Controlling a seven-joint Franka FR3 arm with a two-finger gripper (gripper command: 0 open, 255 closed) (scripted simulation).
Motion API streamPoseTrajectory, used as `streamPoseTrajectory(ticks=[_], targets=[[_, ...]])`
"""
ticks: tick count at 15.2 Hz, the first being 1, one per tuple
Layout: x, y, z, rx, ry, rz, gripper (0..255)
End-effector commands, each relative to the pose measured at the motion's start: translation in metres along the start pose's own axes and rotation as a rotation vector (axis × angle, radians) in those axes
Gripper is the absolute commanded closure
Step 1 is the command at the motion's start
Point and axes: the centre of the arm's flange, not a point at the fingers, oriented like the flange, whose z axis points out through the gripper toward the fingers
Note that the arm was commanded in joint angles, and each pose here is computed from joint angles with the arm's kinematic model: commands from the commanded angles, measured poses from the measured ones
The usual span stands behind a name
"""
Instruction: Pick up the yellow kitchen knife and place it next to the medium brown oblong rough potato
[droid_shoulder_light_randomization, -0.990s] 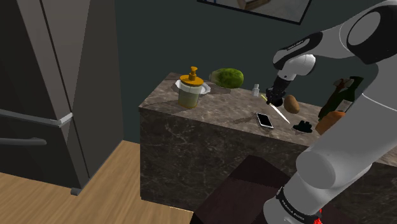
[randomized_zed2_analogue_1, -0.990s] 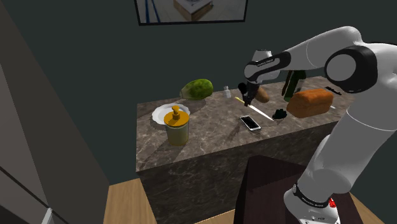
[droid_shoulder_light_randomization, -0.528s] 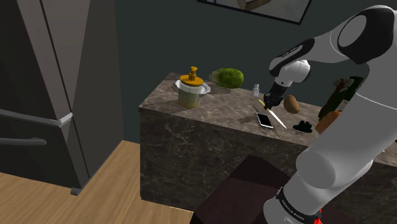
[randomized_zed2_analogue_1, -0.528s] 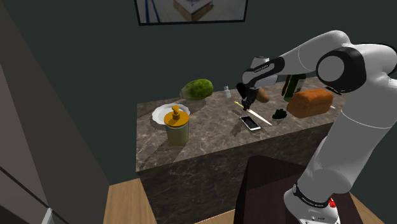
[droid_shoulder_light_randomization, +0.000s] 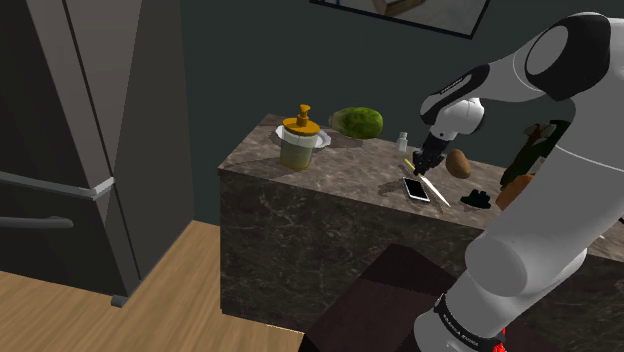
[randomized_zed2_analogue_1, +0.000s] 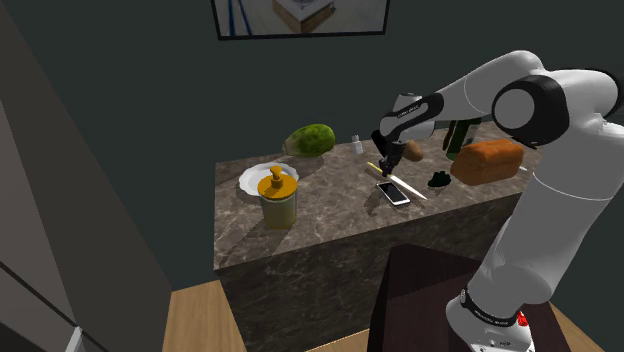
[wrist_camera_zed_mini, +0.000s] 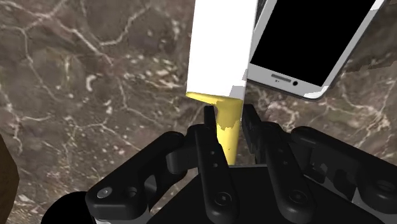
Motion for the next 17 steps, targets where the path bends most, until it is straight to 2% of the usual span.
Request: streamPoseTrajectory(ticks=[1,2,7,11,17], targets=[[0.000,0.000,0.000,0.000,0.000,0.000,255],[0.000,0.000,0.000,0.000,0.000,0.000,0],[0.000,0.000,0.000,0.000,0.000,0.000,0],[0.000,0.000,-0.050,0.000,0.000,0.000,0],[0.000,0.000,-0.050,0.000,0.000,0.000,0]])
